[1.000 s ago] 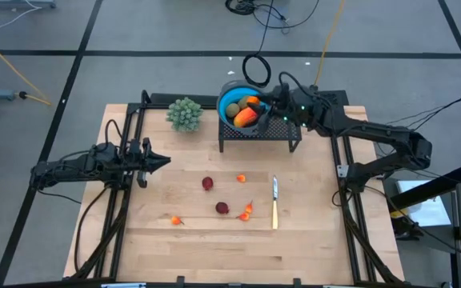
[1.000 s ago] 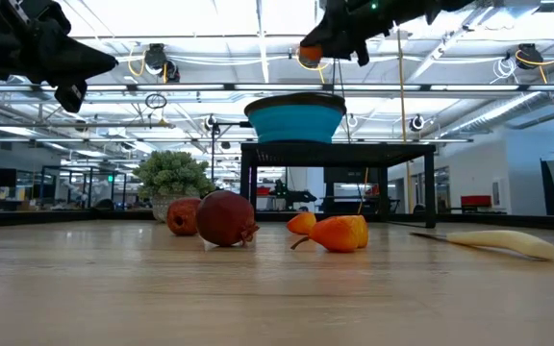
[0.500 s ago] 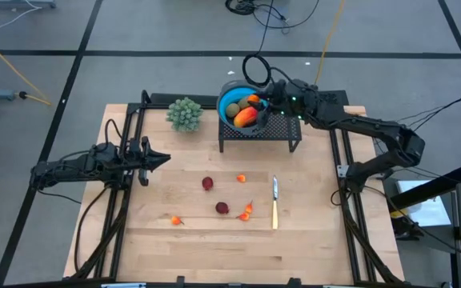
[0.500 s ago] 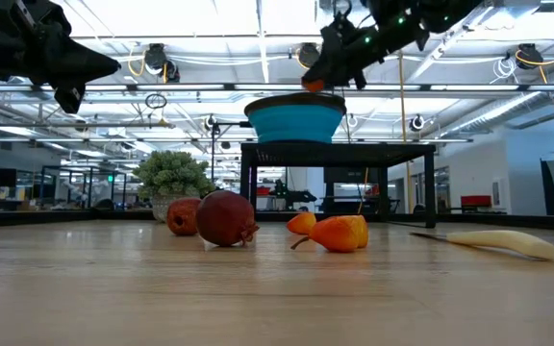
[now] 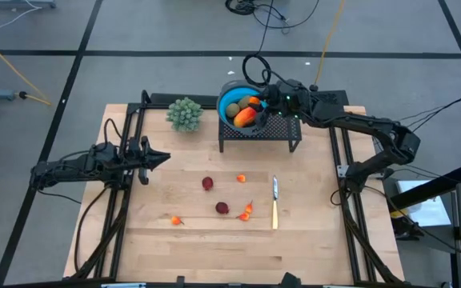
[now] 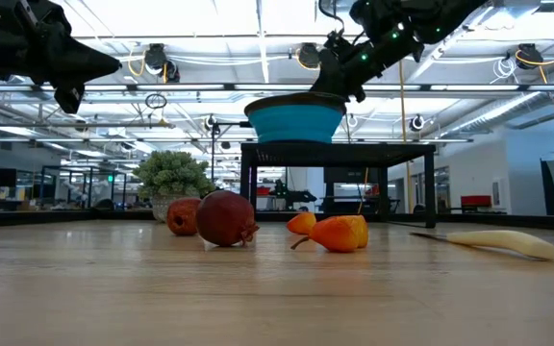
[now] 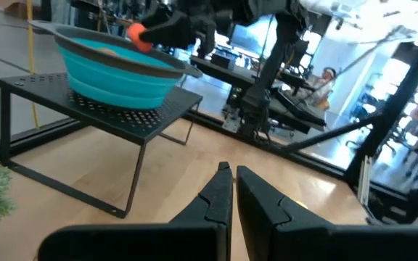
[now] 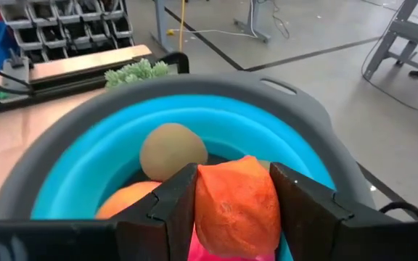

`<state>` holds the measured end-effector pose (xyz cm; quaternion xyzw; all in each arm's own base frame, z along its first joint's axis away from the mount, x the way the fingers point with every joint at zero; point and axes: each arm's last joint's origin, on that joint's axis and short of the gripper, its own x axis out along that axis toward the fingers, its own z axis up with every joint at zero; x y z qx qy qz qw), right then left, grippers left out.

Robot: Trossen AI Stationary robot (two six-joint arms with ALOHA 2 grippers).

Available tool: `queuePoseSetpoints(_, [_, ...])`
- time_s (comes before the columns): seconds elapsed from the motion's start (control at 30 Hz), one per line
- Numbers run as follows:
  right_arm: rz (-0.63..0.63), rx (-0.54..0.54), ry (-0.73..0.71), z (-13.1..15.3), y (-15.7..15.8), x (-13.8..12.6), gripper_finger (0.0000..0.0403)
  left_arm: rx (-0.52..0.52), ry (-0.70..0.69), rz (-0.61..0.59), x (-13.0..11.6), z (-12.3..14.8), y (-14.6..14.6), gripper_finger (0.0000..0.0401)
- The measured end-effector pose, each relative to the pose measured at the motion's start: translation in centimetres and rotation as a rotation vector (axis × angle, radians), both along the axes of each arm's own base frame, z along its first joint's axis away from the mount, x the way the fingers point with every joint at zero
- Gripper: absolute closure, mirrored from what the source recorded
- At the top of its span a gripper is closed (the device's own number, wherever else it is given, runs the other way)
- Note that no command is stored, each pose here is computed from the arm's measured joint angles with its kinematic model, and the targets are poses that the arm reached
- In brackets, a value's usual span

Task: Pick & Place Fruit
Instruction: Put the orange into the blue strainer bowl on the shelf

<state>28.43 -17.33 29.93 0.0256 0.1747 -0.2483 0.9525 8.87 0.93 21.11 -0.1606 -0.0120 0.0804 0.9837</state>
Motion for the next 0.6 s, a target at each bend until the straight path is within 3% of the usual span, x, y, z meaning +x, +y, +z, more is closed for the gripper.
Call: queuePoseSetpoints(0.6, [0.066, -0.003, 0.044, -0.34, 0.26, -0.02, 0.0240, 0.006, 0.001, 0.021, -0.01, 0.00, 0.06, 0.0382])
